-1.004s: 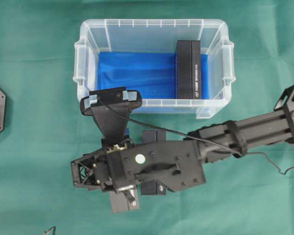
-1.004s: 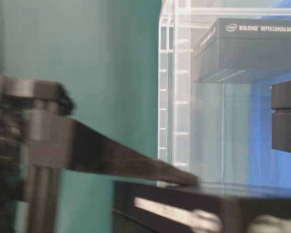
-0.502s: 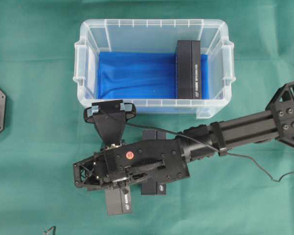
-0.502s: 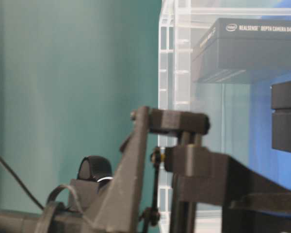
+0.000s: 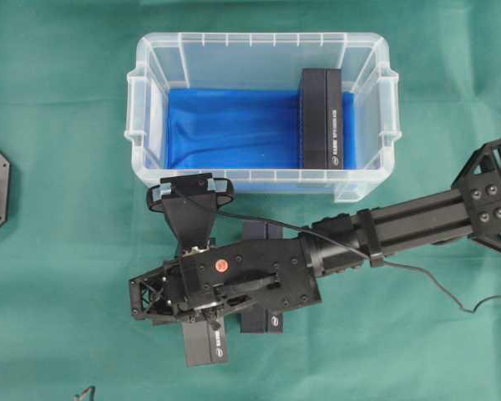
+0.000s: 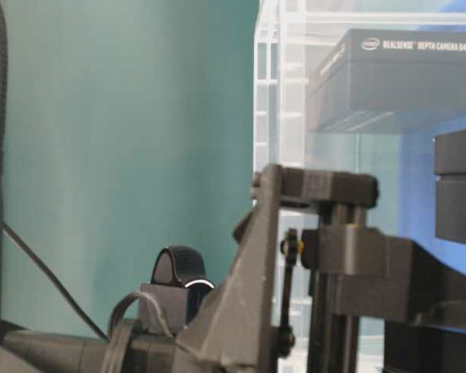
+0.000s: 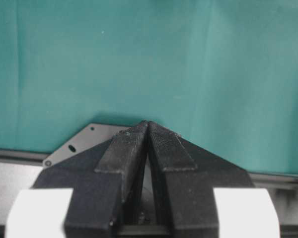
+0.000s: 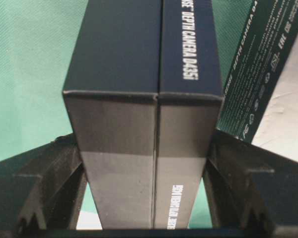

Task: Take the box out of the case with the right arm.
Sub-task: 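Carry the box forward and lower it onto the table left of the first box, then open the right gripper and release the box upright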

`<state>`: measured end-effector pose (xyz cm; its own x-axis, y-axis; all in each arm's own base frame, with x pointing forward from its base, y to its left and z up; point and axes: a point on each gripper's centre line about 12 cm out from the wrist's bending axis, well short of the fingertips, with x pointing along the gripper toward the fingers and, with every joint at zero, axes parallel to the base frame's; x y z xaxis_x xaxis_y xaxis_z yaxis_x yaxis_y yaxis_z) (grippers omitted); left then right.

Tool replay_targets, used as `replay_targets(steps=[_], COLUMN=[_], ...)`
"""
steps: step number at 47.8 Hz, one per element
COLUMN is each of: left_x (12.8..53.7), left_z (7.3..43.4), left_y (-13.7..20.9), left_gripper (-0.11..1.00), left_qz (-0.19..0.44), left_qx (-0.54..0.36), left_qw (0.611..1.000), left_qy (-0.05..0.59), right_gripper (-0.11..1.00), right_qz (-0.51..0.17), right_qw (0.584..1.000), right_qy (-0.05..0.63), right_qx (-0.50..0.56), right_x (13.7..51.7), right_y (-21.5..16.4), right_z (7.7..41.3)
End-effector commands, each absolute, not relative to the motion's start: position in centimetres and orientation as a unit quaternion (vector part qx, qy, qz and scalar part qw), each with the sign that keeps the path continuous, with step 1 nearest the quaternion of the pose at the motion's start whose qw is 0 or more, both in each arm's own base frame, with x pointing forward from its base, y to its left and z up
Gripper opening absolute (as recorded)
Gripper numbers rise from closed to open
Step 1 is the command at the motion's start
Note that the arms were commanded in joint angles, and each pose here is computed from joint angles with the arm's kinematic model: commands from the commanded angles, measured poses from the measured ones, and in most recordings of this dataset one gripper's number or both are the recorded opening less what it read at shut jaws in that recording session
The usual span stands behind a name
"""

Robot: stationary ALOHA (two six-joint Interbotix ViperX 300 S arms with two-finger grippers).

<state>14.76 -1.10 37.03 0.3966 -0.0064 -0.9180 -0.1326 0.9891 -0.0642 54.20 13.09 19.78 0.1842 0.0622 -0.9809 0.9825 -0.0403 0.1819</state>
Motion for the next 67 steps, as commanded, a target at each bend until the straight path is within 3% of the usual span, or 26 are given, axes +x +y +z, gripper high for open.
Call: replay_targets(steps=[1,21,30,48,56,67], left_x=[15.0,15.0,15.0,15.0,15.0,15.1], left_z=[37.3,37.3,37.3,37.2,37.2,37.2], left_y=[-1.1,-1.0,-1.0,-1.1,-1.1,-1.1], left_gripper=[0.00,0.00,0.00,0.00,0.00,0.00], left_qz=[0.039,0.040,0.039,0.038,0.038,0.038], left_qx=[-0.064,-0.064,-0.062,-0.061,-0.062,-0.061], left_qw=[0.835,0.835,0.836,0.835,0.835,0.835], left_qy=[0.545,0.544,0.544,0.545,0.545,0.545], right_gripper=[0.69,0.68,0.90,0.88,0.88,0.87], right_qz=[-0.425,-0.429,-0.432,-0.432,-0.433,-0.440], right_qw=[0.528,0.540,0.544,0.547,0.547,0.569], right_qy=[0.449,0.442,0.439,0.436,0.432,0.401], right_qx=[0.582,0.573,0.570,0.570,0.572,0.567], right_x=[54.2,54.2,54.2,54.1,53.4,52.0], right_y=[13.0,12.6,12.5,12.4,12.1,10.4], right_z=[22.1,22.1,22.2,22.7,24.5,29.5])
